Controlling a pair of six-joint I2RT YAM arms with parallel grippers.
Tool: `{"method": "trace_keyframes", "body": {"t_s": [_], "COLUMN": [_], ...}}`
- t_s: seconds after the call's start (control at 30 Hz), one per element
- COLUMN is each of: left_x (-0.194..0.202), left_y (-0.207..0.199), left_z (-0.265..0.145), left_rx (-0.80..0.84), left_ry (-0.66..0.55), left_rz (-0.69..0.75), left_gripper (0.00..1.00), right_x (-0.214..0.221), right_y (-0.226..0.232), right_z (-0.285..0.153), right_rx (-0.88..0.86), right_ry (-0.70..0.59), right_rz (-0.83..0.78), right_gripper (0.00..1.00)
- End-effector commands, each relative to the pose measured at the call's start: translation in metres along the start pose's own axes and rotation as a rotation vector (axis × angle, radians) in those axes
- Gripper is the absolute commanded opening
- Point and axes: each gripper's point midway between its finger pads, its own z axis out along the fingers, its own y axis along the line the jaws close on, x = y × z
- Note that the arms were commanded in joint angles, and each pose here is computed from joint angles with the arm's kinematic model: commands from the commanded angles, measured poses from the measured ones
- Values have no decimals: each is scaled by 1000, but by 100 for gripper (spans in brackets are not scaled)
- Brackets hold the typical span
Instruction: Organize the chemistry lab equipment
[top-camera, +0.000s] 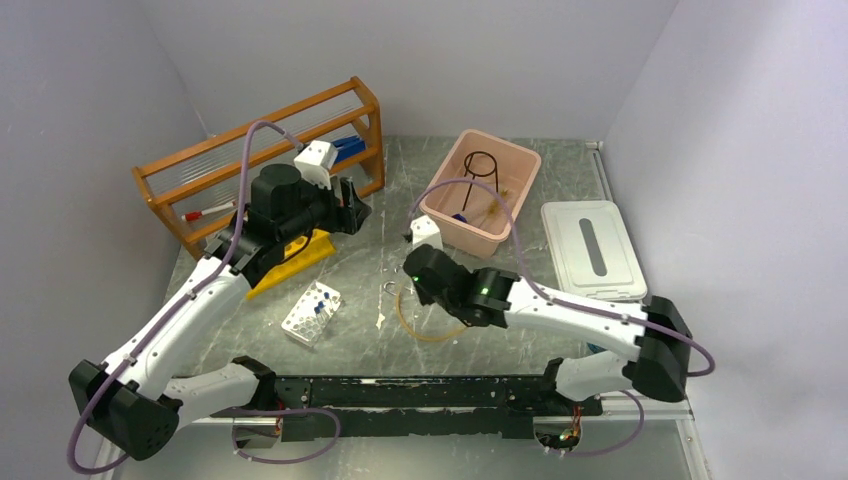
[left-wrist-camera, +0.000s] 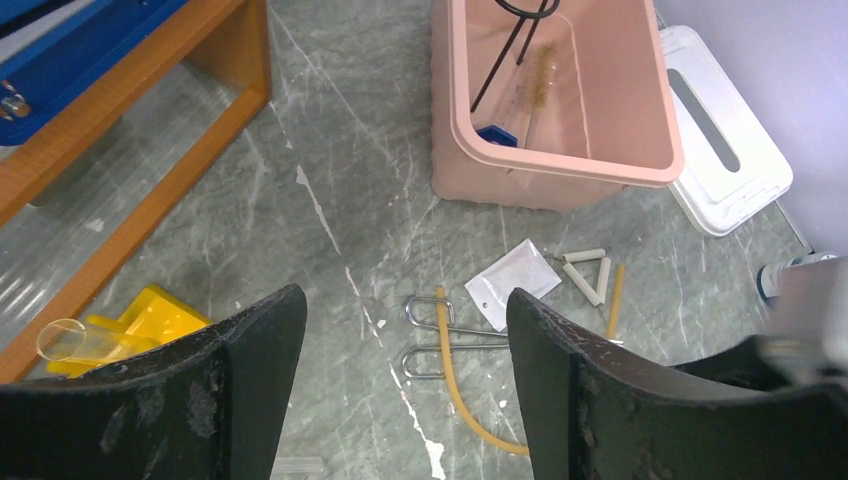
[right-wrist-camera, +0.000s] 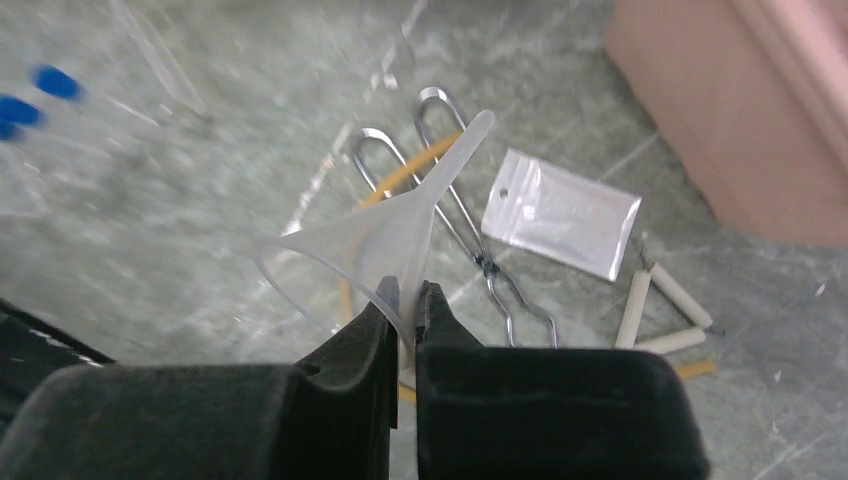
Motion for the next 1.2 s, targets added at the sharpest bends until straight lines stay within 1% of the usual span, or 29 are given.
{"method": "trace_keyframes", "body": {"t_s": [0.0, 0.13, 0.23, 0.33, 0.47, 0.7, 0.77, 0.97, 1.07, 1.17], "left_x": [-29, -34, -39, -39, -31, -16, -10, -1, -2, -1], "left_y": [0, 0, -10, -14, -10, -6, -4, -5, -5, -9], "left_z": [-14, -15, -12, -7, 3, 10, 12, 15, 14, 13], "left_rx": [-32, -31, 28, 60, 54, 57, 51, 66, 70, 90], "left_ry": [-89, -124, -143, -158, -143, -118, -111, -82, -85, -86], "left_rz": [22, 22, 47, 59, 80, 86, 77, 82, 80, 75], "left_gripper": [78, 79, 78, 79, 79, 80, 80, 79, 80, 80], "right_x": [-64, -107, -130, -151, -155, -135, -126, -97, -82, -72], "right_y": [-8, -47, -77, -111, -142, -152, -160, -174, -179, -178], "right_z": [-25, -21, -10, 5, 32, 87, 101, 139, 153, 161], "right_rx": [-29, -16, 15, 65, 72, 3, 18, 69, 95, 79], "right_ry": [-188, -259, -281, -271, -195, -59, -36, 45, 83, 105], "right_rz": [76, 148, 193, 266, 384, 467, 476, 419, 372, 319], "right_gripper": [0, 0, 0, 0, 0, 0, 0, 0, 3, 8]}}
